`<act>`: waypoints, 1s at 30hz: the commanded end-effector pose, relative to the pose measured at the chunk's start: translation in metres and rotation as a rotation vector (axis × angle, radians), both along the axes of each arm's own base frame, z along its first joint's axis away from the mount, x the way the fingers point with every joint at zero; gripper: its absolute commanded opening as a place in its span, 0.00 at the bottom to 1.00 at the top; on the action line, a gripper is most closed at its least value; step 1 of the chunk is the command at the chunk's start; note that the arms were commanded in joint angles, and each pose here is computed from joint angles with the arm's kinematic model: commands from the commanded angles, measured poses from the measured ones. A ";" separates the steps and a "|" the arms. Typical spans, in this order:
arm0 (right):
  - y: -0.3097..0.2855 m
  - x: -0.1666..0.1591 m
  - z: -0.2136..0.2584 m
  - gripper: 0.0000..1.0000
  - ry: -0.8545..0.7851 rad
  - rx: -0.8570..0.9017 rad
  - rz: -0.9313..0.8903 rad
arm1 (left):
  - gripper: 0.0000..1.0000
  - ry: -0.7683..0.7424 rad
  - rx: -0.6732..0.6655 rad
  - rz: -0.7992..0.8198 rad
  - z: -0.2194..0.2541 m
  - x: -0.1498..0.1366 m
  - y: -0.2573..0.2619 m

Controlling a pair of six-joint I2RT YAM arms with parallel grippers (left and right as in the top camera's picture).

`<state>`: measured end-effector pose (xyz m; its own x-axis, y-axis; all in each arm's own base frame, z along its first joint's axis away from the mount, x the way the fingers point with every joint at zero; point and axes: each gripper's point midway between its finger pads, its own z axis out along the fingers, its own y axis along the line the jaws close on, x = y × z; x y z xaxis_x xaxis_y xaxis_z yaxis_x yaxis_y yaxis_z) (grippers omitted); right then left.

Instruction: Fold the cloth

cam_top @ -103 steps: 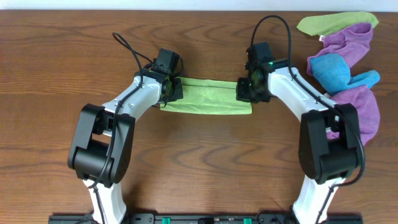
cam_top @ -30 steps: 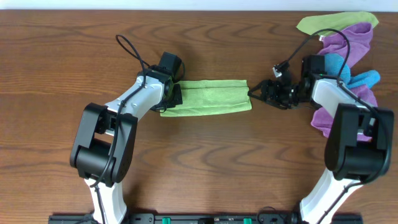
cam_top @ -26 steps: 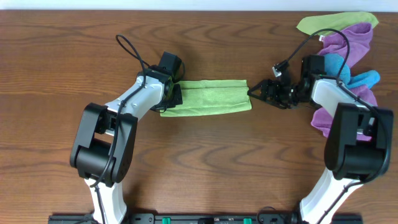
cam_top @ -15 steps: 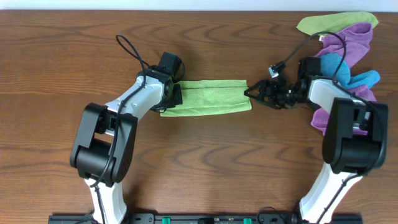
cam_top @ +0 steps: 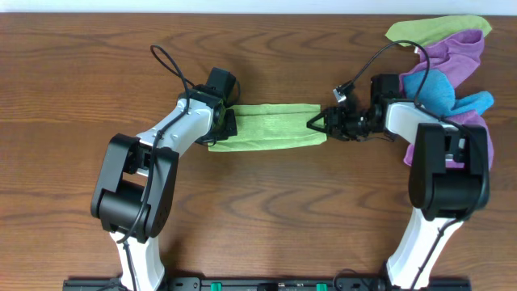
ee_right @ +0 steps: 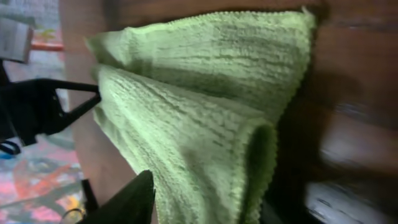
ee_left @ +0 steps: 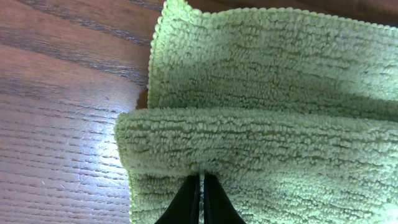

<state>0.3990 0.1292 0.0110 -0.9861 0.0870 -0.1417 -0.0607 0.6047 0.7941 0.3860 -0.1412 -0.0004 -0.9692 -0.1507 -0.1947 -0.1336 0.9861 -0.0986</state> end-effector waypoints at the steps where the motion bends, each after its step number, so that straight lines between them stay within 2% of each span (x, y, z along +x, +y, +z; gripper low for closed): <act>1: -0.003 0.007 -0.011 0.27 0.024 -0.041 -0.022 | 0.06 0.059 -0.021 -0.002 -0.014 -0.013 -0.005; 3: -0.004 0.013 -0.006 0.11 0.017 -0.039 -0.031 | 0.06 0.056 -0.022 -0.002 -0.013 -0.013 -0.005; 5: -0.003 0.018 -0.001 0.03 0.012 -0.037 -0.036 | 0.06 0.051 -0.050 -0.003 -0.008 -0.008 -0.009; 10: -0.003 0.024 0.007 0.01 0.009 -0.037 -0.036 | 0.06 -0.044 -0.150 0.010 0.046 0.028 -0.018; 12: -0.003 0.028 0.013 0.01 0.007 -0.037 -0.036 | 0.06 -0.153 -0.180 0.026 0.097 0.054 -0.014; 16: -0.007 0.042 0.028 0.01 -0.001 -0.072 -0.044 | 0.06 -0.341 -0.179 0.058 0.186 0.079 0.015; 19: -0.018 0.046 0.029 0.01 0.027 -0.187 -0.065 | 0.06 -0.388 -0.177 0.101 0.218 0.072 0.038; 25: -0.033 0.051 0.037 0.01 0.045 -0.507 -0.067 | 0.06 -0.447 -0.167 0.163 0.268 0.040 0.078; 30: -0.047 0.052 0.054 0.01 0.016 -0.845 -0.071 | 0.06 -0.521 -0.169 0.159 0.306 0.014 0.088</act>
